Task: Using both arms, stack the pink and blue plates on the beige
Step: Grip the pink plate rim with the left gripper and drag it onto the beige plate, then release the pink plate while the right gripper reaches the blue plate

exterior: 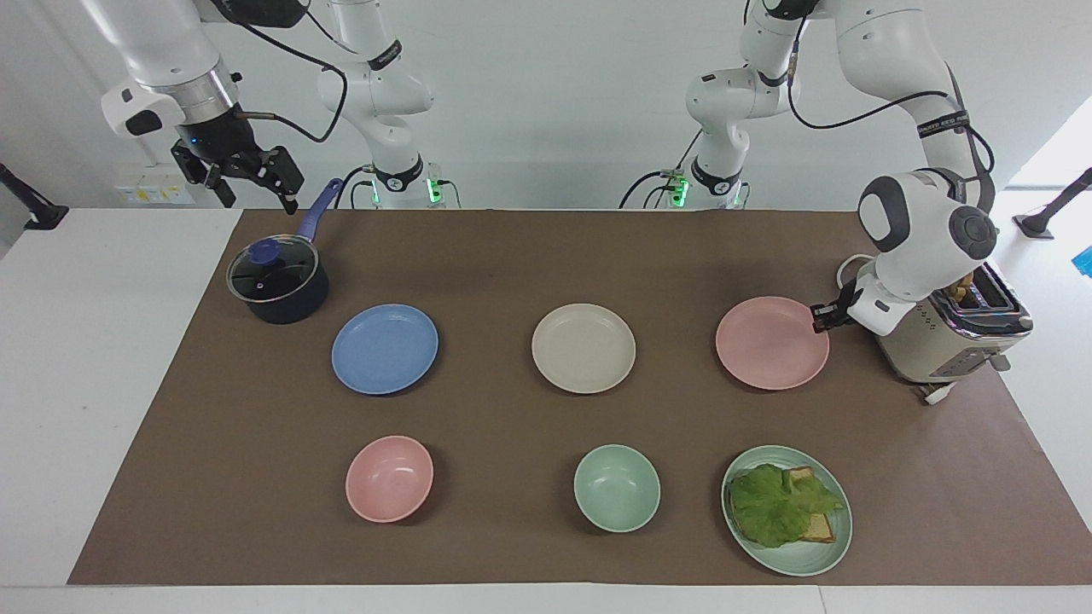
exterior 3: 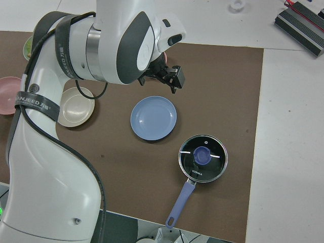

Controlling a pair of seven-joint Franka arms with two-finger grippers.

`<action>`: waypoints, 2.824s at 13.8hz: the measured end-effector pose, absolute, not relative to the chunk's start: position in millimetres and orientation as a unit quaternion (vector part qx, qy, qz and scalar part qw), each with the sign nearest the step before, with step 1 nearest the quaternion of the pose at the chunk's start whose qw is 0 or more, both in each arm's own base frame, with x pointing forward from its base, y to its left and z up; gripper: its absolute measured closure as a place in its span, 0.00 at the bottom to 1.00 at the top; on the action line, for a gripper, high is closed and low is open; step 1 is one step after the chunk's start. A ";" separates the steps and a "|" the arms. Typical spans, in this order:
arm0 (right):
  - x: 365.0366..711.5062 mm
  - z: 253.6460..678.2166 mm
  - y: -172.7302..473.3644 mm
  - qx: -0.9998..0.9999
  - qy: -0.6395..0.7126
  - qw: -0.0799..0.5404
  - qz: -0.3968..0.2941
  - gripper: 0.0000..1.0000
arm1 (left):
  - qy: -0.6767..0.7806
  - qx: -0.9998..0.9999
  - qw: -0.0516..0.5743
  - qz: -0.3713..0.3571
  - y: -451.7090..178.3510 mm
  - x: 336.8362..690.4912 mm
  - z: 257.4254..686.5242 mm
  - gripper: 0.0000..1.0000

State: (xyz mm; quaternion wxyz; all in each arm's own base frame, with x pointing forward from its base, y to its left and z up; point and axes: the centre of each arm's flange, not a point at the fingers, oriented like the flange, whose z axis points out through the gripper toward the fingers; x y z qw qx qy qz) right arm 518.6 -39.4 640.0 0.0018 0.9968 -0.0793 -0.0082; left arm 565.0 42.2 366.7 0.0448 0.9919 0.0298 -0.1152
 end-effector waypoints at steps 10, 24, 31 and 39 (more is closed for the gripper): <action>514.6 631.3 -46.2 0.996 -0.086 0.001 -0.014 0.00 | 0.028 0.977 0.150 -0.146 -81.0 563.7 412.2 0.94; 516.8 626.4 -46.7 0.996 -0.086 0.001 -0.006 0.00 | 0.104 0.982 0.134 -0.086 -264.1 516.7 364.1 0.94; 523.4 609.3 -46.0 0.996 -0.085 0.001 0.007 0.00 | 0.104 0.982 0.136 -0.080 -270.1 516.1 355.1 0.94; 550.9 527.5 -43.1 0.997 -0.074 0.004 -0.006 0.00 | 0.105 0.982 0.136 -0.079 -269.9 516.6 355.3 0.48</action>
